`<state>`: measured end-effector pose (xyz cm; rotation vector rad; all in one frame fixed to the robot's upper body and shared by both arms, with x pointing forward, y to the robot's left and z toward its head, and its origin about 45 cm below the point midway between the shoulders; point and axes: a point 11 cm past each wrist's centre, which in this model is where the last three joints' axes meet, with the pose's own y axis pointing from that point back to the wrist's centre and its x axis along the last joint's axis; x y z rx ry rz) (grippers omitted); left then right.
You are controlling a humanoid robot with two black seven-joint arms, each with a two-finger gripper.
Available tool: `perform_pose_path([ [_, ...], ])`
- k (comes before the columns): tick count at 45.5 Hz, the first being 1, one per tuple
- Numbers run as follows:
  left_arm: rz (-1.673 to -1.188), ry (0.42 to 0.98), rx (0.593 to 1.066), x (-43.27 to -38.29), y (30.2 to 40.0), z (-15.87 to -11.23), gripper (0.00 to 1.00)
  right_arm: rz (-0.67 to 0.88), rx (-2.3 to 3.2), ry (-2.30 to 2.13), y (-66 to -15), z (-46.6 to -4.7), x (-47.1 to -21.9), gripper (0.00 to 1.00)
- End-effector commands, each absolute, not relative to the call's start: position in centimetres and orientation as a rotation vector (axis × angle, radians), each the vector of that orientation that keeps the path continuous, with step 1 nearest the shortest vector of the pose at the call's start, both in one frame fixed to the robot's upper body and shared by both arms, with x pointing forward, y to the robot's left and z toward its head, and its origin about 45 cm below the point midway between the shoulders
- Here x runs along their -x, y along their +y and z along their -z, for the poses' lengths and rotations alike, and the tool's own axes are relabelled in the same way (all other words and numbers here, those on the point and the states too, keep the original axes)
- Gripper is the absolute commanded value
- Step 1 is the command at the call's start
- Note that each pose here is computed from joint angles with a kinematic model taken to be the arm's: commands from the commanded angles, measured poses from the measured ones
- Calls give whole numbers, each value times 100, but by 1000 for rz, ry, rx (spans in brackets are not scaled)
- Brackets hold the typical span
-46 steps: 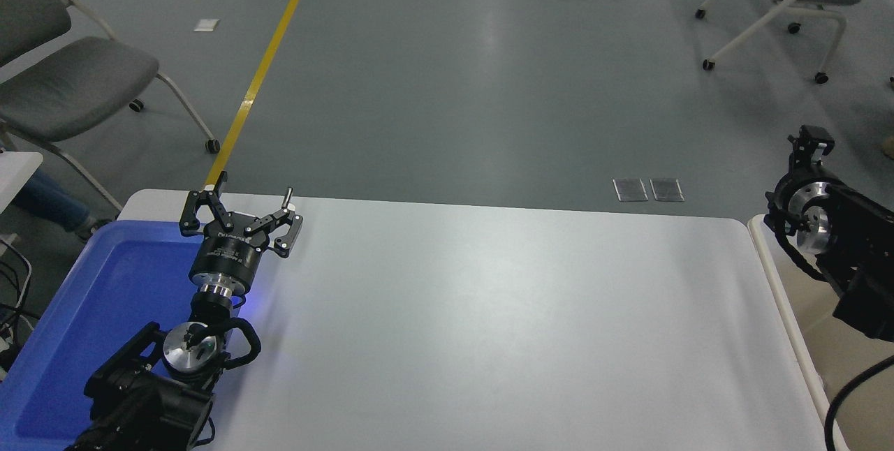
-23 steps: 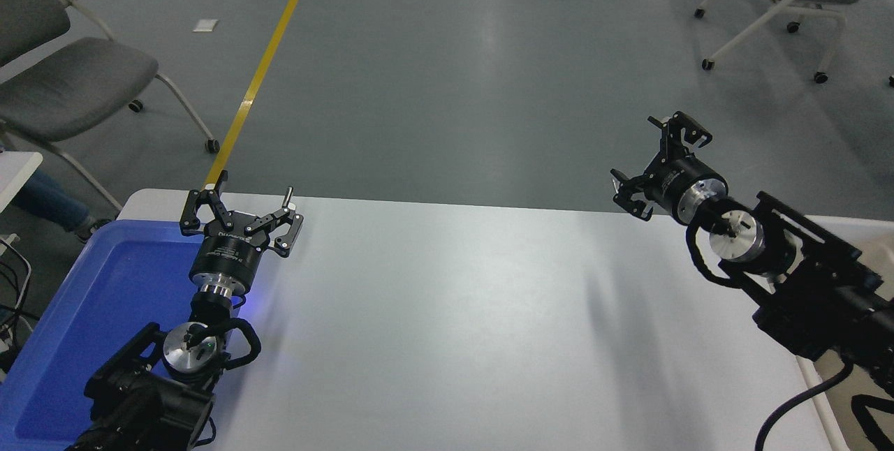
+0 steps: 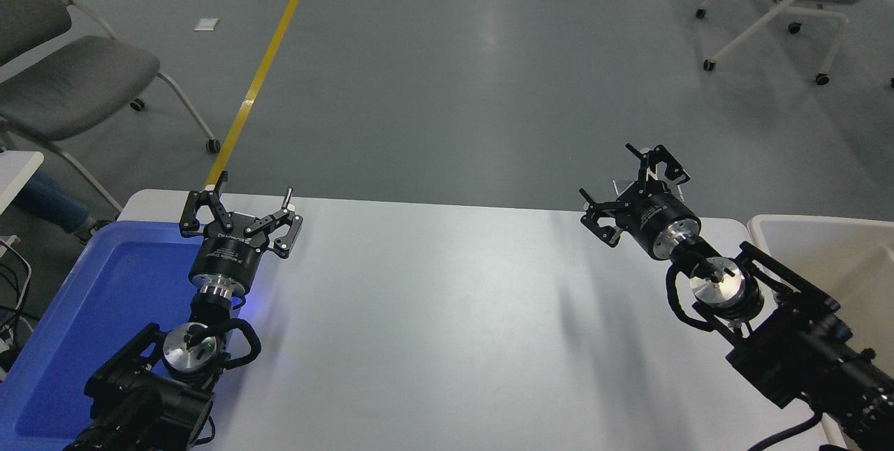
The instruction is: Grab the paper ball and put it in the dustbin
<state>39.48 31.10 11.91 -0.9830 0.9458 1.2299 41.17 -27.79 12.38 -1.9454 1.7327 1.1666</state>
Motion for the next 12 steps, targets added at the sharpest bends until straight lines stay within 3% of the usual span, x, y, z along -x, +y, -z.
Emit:
perform_pose_path([
  [1, -1230, 946, 983, -3948, 3110, -1191, 99, -1177, 1875, 1727, -2865, -1162, -4069, 100],
  [12, -1230, 946, 983, -3948, 3110, -1191, 99, -1167, 1874, 1705, -2863, -1180, -4070, 100],
])
